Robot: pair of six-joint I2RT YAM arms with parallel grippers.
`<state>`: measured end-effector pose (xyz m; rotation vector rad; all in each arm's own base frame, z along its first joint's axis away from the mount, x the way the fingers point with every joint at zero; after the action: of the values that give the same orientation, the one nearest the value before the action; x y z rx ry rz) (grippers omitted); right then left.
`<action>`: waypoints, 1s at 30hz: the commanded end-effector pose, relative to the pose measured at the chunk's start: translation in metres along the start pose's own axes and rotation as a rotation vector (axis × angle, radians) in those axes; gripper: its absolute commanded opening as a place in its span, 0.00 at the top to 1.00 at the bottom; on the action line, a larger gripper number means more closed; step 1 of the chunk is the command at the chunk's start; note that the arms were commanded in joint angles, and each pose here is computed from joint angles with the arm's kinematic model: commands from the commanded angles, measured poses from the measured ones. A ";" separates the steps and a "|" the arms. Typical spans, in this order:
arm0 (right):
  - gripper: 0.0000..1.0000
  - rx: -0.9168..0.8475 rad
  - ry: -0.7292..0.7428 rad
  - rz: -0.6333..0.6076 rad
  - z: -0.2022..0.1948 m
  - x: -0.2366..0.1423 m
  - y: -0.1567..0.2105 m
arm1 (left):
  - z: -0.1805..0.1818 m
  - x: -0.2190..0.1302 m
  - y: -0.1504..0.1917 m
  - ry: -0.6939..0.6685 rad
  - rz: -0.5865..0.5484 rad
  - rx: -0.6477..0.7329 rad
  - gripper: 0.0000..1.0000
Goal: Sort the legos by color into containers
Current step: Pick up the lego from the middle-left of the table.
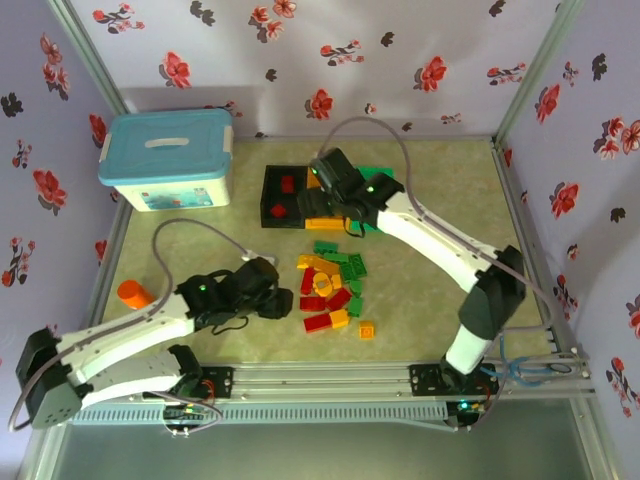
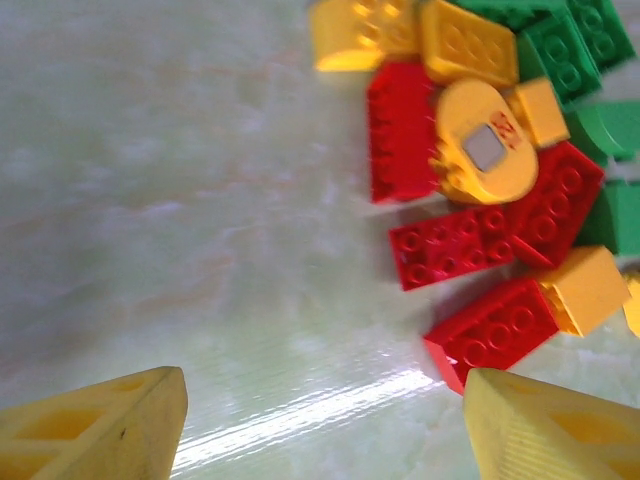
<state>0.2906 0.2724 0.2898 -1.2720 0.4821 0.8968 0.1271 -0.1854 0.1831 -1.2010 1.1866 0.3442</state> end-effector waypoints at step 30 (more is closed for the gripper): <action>0.21 0.176 0.151 -0.074 -0.113 -0.048 0.069 | -0.087 0.100 0.007 0.077 0.288 0.295 0.28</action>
<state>0.2262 0.1592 0.2511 -1.2169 0.6216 0.7346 0.1178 -0.2860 0.1066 -0.8207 1.4105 0.3402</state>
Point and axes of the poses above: each hand's point on the last joint's axis, 136 mm out from that joint toward the fingers, its own x axis out along the fingers, its own z axis along the line the jaws close on, y = z × x, the point moved 8 cm from there along -x, back along the fingers, and after that the axes turned 14 degrees about x, right-handed, at the moved point
